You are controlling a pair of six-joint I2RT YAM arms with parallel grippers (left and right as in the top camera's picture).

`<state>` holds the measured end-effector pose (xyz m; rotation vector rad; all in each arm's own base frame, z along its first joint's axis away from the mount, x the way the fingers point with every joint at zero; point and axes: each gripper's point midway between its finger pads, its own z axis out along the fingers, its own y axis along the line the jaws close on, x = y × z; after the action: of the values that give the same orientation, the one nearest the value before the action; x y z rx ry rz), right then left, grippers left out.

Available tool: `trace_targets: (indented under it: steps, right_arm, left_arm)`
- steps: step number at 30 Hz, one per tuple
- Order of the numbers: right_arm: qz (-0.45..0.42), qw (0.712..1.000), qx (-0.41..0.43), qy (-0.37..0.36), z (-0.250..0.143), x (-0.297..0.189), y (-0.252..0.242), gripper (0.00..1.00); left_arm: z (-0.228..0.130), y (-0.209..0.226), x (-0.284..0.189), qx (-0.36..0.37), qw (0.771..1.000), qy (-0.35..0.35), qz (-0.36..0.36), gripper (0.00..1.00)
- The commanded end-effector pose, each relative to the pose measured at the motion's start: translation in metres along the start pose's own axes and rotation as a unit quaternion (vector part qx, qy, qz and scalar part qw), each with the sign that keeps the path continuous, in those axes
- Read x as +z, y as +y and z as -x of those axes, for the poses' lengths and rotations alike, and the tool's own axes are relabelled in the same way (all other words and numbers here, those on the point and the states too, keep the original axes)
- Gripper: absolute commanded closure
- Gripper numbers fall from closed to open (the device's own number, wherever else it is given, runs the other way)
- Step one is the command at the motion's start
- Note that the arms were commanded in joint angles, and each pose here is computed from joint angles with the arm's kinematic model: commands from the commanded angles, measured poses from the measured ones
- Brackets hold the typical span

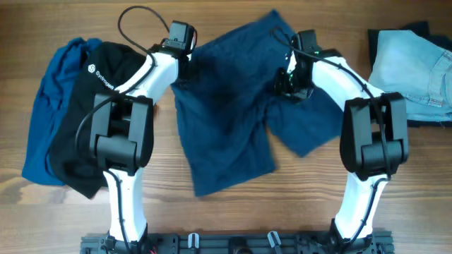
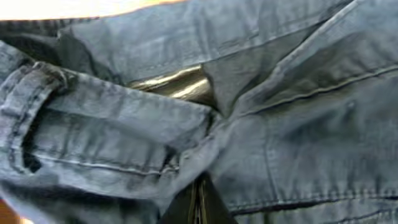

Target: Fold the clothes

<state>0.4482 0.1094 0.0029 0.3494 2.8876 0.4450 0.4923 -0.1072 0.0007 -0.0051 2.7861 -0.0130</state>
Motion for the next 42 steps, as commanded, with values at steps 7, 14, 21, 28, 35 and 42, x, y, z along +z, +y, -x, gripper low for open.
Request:
trace_targets:
  steps: [7,14,21,28,35,42]
  right_arm:
    - [-0.029,0.981,-0.114,-0.151,0.078,0.005,-0.024,0.6]
    - [-0.008,0.964,-0.127,-0.235,0.115,-0.01,-0.007,0.6]
    - [0.03,0.982,-0.113,-0.146,0.09,-0.029,0.01,0.01]
    - [0.036,0.992,-0.058,-0.105,0.057,-0.128,0.029,0.0]
    - [0.003,1.0,0.012,-0.012,-0.017,-0.18,0.014,0.0]
    - [-0.037,0.993,0.08,0.08,-0.067,-0.162,-0.009,0.0]
  left_arm:
    - [-0.075,0.06,0.011,-0.118,0.98,0.141,0.08,0.96]
    - [-0.111,0.023,-0.003,-0.13,0.963,0.237,-0.008,0.96]
    - [-0.121,0.007,-0.009,-0.131,0.955,0.262,-0.037,0.96]
    - [-0.106,0.013,-0.002,-0.14,0.961,0.233,-0.044,0.96]
    - [-0.081,0.01,0.008,-0.136,0.972,0.18,-0.057,0.96]
    - [-0.055,0.006,0.015,-0.132,0.98,0.127,-0.074,0.96]
